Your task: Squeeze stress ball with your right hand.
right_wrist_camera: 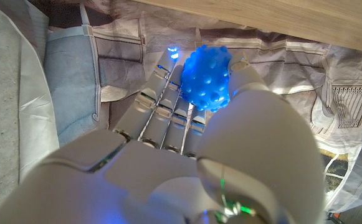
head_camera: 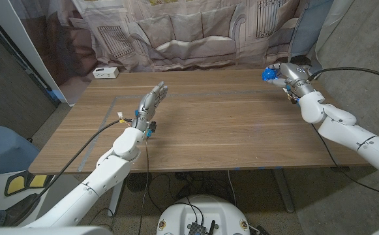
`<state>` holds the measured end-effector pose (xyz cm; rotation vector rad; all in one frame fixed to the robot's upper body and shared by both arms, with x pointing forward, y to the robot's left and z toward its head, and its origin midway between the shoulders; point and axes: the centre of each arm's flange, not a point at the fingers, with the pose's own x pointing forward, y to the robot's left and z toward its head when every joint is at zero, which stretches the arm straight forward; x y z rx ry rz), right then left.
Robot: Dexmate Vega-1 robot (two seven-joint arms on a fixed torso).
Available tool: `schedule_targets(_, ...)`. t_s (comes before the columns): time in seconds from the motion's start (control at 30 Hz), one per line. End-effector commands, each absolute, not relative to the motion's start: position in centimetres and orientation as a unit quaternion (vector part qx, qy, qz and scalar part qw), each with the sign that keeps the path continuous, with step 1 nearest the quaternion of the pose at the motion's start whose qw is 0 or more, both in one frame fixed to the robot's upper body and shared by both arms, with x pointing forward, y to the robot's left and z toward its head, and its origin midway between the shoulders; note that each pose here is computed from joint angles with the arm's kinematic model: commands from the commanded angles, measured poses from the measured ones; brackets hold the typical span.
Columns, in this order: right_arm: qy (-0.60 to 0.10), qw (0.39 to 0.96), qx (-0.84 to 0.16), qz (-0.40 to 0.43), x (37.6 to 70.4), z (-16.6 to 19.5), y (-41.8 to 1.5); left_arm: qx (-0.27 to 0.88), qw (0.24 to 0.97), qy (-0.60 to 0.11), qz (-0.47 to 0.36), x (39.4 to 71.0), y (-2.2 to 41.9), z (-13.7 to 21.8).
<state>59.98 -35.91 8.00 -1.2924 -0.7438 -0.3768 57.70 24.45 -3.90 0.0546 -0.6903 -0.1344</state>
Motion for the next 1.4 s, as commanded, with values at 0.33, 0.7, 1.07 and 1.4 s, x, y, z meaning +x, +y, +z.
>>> schedule_targets(0.33,-0.299,0.715,-0.611,-0.162,60.9,8.9,-36.1,0.026,0.937,-0.341,-0.068,57.6,24.5,-4.1)
schedule_targets(0.7,-0.267,0.716,-0.625,-0.157,62.6,8.8,-36.4,0.033,0.934,-0.347,-0.074,57.5,24.2,-3.5)
schedule_targets(1.07,-0.256,0.709,-0.639,-0.151,63.3,9.0,-36.2,0.037,0.933,-0.348,-0.081,57.5,24.0,-3.1)
schedule_targets(1.4,-0.242,0.700,-0.655,-0.149,64.2,8.8,-35.8,0.040,0.933,-0.348,-0.079,57.2,24.0,-3.0)
